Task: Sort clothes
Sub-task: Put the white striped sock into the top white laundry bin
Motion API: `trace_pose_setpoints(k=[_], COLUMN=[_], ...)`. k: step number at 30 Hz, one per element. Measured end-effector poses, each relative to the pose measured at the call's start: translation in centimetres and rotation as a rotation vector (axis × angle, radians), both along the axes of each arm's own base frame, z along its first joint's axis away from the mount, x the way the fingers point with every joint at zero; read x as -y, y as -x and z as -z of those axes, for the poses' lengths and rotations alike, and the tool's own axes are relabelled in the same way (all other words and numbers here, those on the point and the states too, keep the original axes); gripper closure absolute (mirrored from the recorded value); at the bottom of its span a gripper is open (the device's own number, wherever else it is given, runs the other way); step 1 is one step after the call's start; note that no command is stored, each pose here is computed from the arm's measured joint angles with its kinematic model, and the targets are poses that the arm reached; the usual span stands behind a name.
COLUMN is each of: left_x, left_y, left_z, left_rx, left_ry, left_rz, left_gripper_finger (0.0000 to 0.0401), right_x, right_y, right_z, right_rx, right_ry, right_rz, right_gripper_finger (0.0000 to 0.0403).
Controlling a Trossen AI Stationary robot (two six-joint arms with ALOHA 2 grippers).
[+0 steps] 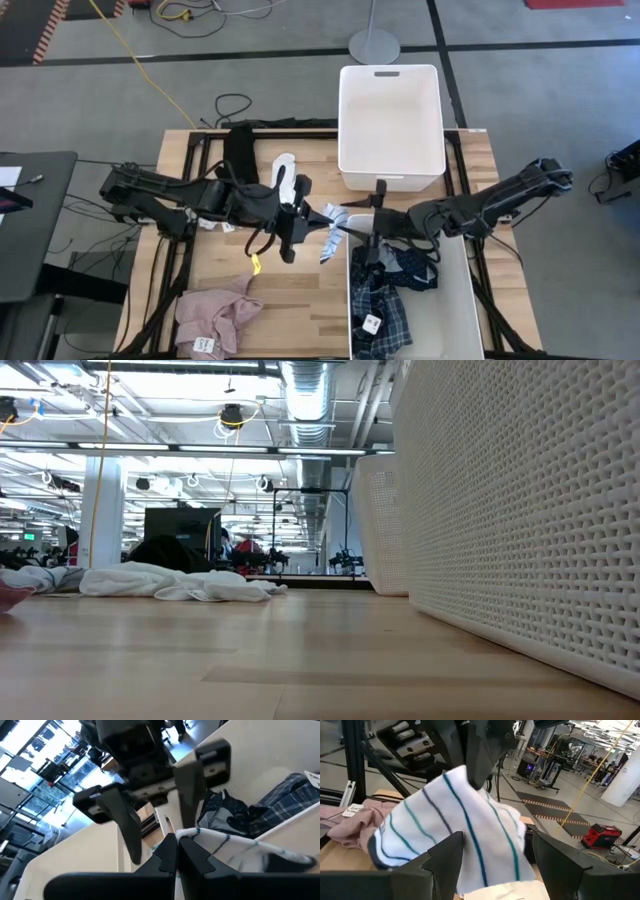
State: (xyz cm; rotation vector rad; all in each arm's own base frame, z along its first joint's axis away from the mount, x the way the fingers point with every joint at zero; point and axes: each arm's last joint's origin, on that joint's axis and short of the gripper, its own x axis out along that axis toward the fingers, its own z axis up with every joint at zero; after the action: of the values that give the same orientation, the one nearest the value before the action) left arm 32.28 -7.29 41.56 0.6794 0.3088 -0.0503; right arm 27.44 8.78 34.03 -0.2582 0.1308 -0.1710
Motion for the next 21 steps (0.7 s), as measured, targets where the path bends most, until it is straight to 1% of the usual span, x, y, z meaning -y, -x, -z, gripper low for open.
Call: trace_pose_setpoints(k=[4,8,12,16,19,21], left_x=[0.1,0.1,0.1,0.0,-0.3,-0.4], left_y=[0.0,0.0,0.0,0.2,0.2,0.2], left_z=[-0.1,-0.1,0.1,0.5,0.6,0.6], left_rx=[0.009,0.012,-0.013,-0.058,-0.067,-0.064], left_ry=[0.014,0.026,0.031,0.018,0.022,0.023], left_rz=[0.028,0.046,0.042,0.011,-0.013,-0.046], left_gripper_finger=[0.0401,0.0401,0.0401,0.0401,0.0401,0.0401], right_x=[-0.3,-0.3,-0.3,-0.4,-0.6,-0.5], right_y=[-1.2,-2.5,-2.7,-2.4,-2.2,-2.1], right_z=[1.0,1.9,2.0,1.6,1.3,1.4], right_rx=[-0.010,-0.012,-0.004,0.011,0.017,0.001], right_ry=[0.018,0.045,0.074,0.098,0.121,0.131], right_rz=[-0.021,-0.010,-0.008,-0.015,-0.023,-0.009], right_gripper_finger=[0.0156,0.0186,0.0245,0.0320,0.0376,0.0391])
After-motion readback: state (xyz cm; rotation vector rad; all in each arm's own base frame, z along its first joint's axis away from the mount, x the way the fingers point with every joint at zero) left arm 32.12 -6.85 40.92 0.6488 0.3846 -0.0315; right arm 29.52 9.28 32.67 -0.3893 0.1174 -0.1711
